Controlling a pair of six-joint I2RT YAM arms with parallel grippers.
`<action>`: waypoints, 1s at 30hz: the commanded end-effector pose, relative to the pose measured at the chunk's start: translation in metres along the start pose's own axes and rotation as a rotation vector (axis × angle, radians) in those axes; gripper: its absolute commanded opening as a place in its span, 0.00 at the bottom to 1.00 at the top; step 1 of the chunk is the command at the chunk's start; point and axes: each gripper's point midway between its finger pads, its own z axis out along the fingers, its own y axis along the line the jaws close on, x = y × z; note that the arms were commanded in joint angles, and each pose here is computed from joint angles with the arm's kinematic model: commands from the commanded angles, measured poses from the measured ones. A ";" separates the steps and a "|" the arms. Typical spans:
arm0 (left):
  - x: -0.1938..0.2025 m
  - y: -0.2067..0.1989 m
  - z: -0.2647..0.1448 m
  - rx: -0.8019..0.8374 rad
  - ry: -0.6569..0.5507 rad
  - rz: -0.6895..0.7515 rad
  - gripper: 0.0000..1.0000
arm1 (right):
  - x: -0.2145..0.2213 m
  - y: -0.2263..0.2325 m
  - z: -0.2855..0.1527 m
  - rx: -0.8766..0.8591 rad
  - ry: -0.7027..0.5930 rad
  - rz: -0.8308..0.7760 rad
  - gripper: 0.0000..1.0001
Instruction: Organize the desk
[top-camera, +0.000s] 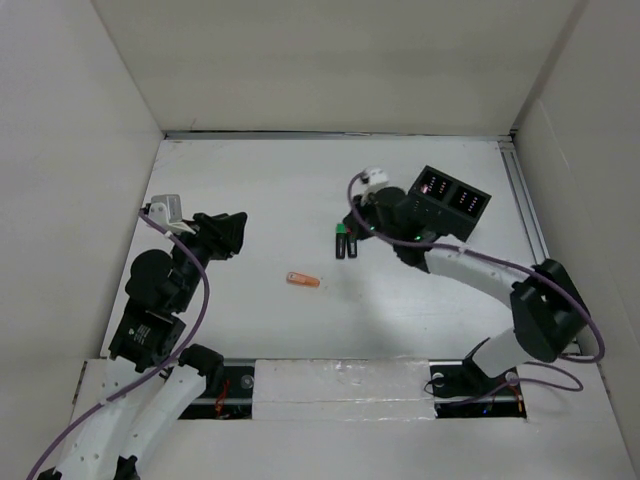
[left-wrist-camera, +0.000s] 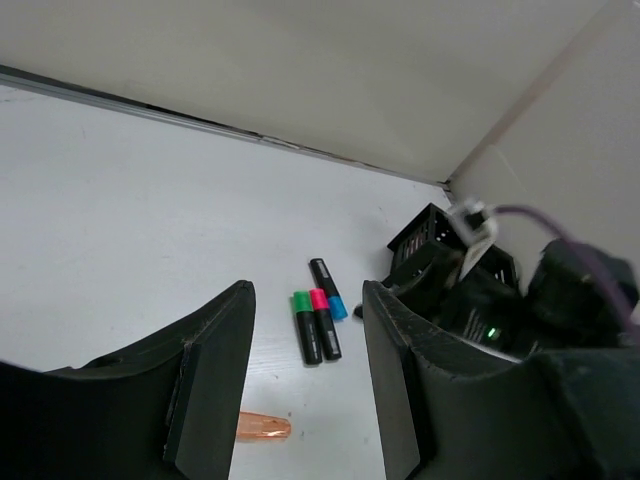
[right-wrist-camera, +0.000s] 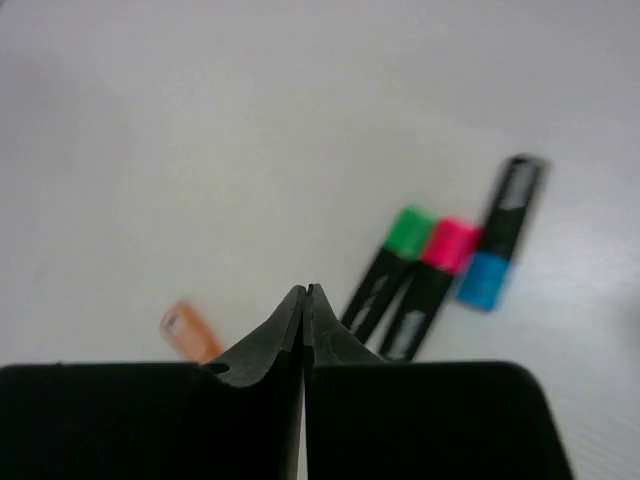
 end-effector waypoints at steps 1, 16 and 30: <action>-0.015 -0.003 -0.004 0.011 -0.066 0.005 0.43 | 0.070 0.057 -0.001 -0.215 0.172 -0.156 0.08; -0.018 -0.003 -0.005 0.010 -0.077 0.005 0.43 | 0.175 0.099 0.010 -0.228 0.421 -0.461 0.76; -0.018 -0.003 -0.007 0.011 -0.076 0.010 0.43 | 0.199 0.105 0.053 -0.149 0.402 -0.530 0.50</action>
